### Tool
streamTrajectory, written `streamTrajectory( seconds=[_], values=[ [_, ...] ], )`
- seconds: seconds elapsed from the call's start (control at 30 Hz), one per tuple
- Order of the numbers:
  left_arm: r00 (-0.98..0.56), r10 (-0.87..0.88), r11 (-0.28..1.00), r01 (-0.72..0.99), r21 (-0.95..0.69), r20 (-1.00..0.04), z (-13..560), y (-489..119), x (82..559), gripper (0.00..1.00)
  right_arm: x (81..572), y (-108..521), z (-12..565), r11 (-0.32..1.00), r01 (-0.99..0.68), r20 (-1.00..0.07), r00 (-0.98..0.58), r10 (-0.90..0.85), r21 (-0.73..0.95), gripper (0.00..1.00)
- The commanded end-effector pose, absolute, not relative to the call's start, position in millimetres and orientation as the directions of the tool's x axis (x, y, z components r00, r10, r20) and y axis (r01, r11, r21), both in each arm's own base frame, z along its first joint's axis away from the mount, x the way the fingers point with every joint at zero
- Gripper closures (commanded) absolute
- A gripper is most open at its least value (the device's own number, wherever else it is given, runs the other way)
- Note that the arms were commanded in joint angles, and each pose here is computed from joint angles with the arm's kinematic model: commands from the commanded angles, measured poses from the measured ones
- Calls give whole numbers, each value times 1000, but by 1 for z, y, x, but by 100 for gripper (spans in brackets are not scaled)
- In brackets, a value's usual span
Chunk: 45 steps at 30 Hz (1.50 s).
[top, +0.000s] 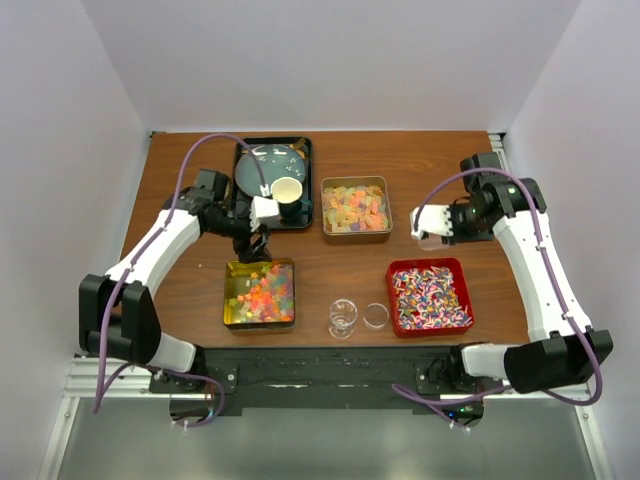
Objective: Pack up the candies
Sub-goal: Move the storage box to the center of the board.
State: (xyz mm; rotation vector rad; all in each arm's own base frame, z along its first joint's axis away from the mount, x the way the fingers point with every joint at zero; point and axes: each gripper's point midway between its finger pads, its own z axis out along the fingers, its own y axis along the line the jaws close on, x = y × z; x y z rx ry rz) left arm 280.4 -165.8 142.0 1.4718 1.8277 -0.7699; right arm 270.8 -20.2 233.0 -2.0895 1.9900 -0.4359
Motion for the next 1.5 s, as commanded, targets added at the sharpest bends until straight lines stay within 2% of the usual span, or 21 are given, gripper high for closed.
streamTrajectory(
  seconds=[0.0, 0.33, 0.47, 0.73, 0.9, 1.2, 1.47],
  values=[
    [-68, 525, 148, 989, 12, -849, 166, -201, 301, 26, 209, -70, 233, -225, -971, 316, 190, -930, -77, 100],
    [-124, 426, 209, 977, -35, -896, 178, -228, 312, 26, 201, -87, 223, -325, -946, 418, 299, -858, 8, 100],
    [-145, 425, 209, 976, -59, -894, 170, -233, 305, 26, 222, -91, 220, -382, -924, 478, 334, -812, -4, 100],
    [-169, 413, 222, 972, -81, -895, 167, -241, 298, 26, 257, -72, 202, -415, -910, 523, 343, -781, -22, 100],
    [-175, 382, 215, 972, -97, -907, 166, -248, 293, 26, 267, -54, 192, -389, -919, 514, 302, -803, -68, 100],
    [-184, 370, 193, 974, -119, -911, 171, -269, 294, 27, 298, -24, 173, -264, -944, 448, 153, -881, -198, 100],
    [-199, 364, 196, 971, -134, -910, 171, -273, 298, 27, 328, -2, 173, -55, -945, 321, -55, -945, -322, 100]
  ],
)
